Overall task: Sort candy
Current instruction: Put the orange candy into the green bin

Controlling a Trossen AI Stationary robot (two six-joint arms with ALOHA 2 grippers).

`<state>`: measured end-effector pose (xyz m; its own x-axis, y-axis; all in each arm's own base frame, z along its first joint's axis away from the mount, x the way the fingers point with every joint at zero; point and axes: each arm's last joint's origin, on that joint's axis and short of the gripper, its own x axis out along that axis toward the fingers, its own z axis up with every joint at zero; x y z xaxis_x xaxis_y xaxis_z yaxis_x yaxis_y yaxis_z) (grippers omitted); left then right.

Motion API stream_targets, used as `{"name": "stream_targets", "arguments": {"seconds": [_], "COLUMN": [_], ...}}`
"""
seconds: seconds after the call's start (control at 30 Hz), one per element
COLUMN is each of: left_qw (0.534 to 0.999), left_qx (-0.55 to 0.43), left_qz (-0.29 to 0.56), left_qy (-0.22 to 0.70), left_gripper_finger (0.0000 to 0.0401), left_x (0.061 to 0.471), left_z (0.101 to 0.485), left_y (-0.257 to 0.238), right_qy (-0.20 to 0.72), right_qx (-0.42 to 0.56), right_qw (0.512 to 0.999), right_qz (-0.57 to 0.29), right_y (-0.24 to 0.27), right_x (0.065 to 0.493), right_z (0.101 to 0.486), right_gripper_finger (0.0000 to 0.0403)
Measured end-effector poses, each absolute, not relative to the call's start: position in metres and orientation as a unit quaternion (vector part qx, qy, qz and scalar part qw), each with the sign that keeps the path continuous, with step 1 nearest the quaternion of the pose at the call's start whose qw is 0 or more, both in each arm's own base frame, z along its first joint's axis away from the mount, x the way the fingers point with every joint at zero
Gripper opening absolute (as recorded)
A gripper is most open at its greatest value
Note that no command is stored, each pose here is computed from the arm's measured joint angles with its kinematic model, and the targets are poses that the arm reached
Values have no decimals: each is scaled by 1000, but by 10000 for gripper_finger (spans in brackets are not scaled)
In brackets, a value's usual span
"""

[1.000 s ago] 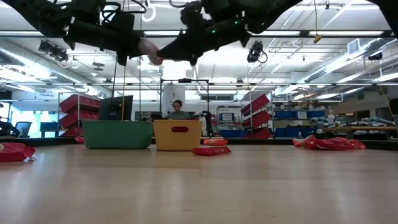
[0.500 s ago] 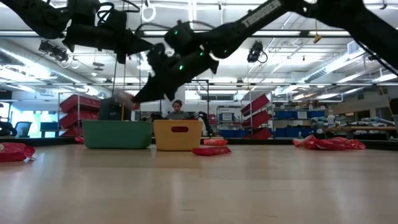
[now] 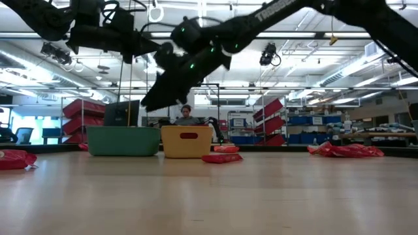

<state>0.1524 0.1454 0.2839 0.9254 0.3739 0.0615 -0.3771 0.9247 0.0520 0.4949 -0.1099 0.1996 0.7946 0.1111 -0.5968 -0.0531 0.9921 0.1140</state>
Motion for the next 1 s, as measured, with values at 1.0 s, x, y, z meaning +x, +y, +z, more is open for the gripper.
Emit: {"name": "stream_targets", "arguments": {"seconds": [1.0], "left_qw": [987], "left_qx": [18], "left_qz": [155], "left_qy": [-29], "left_gripper_finger": [0], "left_x": [154], "left_z": [284], "left_y": [142], "right_qy": [456], "right_qx": [154], "right_qw": [835], "right_qz": [-266], "right_y": [-263], "right_x": [363], "right_z": [156], "right_gripper_finger": [266]}}
